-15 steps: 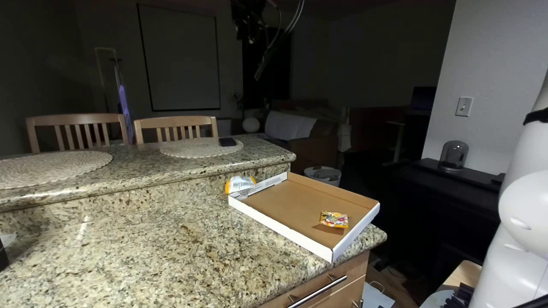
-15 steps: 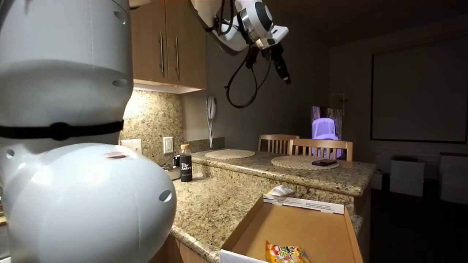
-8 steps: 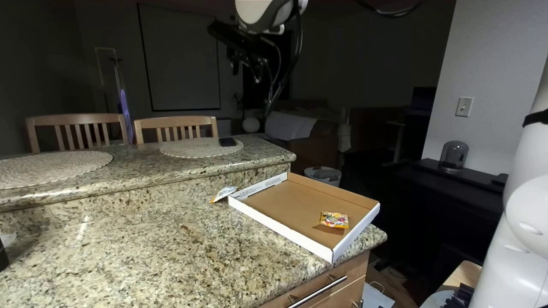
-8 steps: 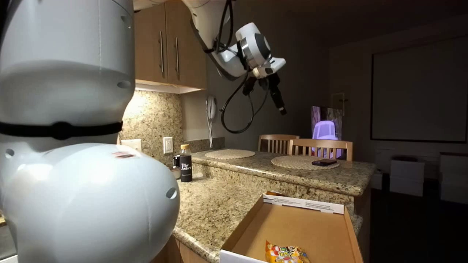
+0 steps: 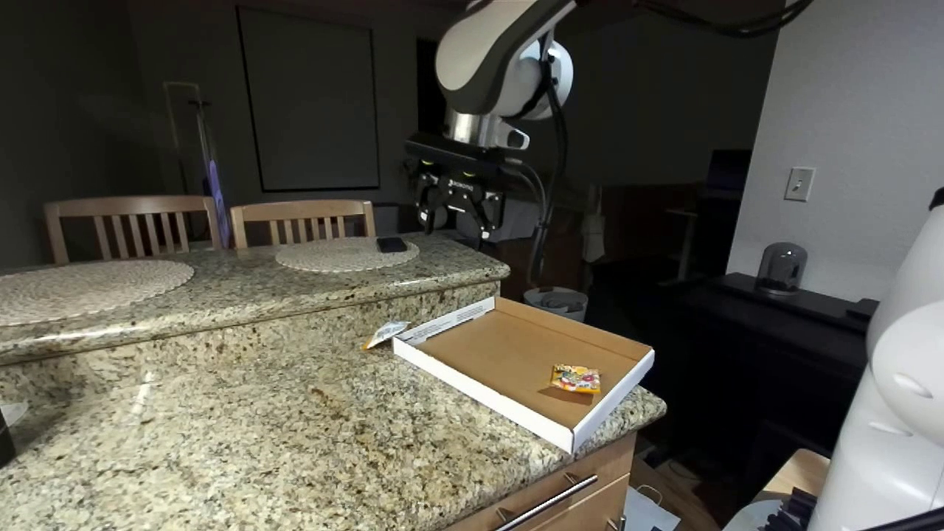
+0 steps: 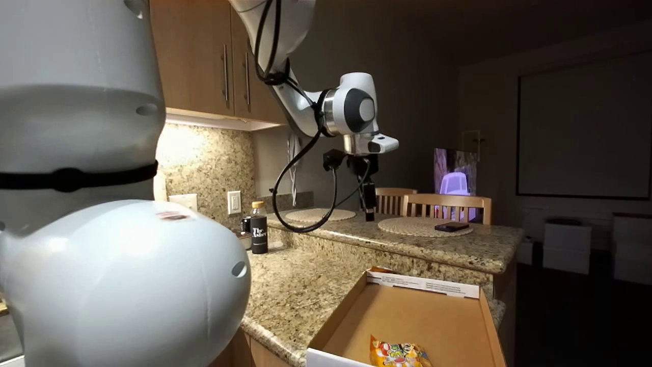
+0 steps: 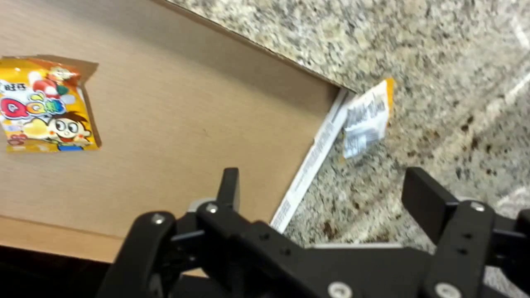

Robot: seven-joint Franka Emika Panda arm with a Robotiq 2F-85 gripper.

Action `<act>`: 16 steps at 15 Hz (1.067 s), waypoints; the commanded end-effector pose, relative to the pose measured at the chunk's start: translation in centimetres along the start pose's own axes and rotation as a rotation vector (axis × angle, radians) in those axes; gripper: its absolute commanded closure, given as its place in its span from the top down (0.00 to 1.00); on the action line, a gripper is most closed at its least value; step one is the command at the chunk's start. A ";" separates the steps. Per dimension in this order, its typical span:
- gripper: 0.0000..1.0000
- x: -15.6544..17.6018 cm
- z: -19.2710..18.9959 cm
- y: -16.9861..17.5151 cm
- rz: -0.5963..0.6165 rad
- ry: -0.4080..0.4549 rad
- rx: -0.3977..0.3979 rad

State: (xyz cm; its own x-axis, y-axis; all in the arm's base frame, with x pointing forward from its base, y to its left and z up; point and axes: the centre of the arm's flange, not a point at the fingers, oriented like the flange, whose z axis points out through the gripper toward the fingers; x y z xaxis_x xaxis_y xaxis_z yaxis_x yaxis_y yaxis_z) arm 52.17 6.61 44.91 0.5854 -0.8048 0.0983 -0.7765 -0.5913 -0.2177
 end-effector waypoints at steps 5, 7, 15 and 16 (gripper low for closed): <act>1.00 -0.3 7.5 2.3 -0.221 -0.129 -0.059; 1.00 -0.2 7.6 1.5 -0.232 -0.129 -0.045; 1.00 -0.2 9.0 1.3 -0.193 -0.150 -0.054; 1.00 0.0 9.6 0.7 -0.179 -0.159 -0.037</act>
State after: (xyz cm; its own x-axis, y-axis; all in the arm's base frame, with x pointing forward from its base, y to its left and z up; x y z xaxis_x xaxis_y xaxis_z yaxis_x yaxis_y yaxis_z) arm 52.04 6.12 36.50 0.7475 -0.6643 -0.0062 -0.6583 -0.7395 -0.1409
